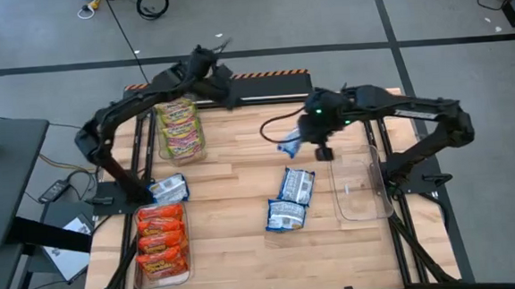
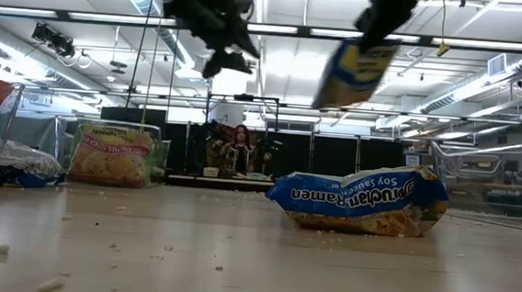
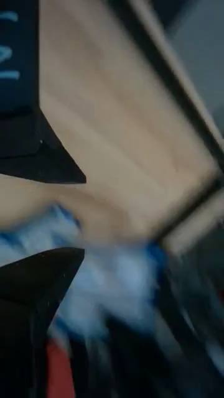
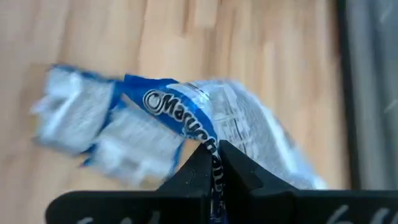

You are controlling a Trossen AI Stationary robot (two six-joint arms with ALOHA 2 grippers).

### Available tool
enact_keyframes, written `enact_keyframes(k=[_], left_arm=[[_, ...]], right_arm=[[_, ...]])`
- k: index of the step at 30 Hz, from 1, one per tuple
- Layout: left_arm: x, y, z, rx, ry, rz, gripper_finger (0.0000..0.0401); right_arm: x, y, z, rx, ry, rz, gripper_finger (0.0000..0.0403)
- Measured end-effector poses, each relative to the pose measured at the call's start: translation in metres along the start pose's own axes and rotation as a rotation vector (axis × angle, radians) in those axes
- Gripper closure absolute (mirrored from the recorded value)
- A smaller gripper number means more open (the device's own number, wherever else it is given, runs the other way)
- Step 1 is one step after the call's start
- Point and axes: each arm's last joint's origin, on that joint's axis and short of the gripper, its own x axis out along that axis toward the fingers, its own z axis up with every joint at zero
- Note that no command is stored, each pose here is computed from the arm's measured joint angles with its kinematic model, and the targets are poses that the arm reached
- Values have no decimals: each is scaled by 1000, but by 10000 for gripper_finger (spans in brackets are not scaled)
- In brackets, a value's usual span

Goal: Sort Maruchan noodles
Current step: Put the blue noodle pack into the right transparent bin

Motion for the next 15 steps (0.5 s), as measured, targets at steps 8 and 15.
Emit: enact_keyframes(k=[8,15], left_arm=[[15,-54,-61,171,300,302,247],[48,-60,-130,207,482,432,248]], right_arm=[[-51,26,-45,282,209,10,379],[-54,47,-94,461,263,-20,380]])
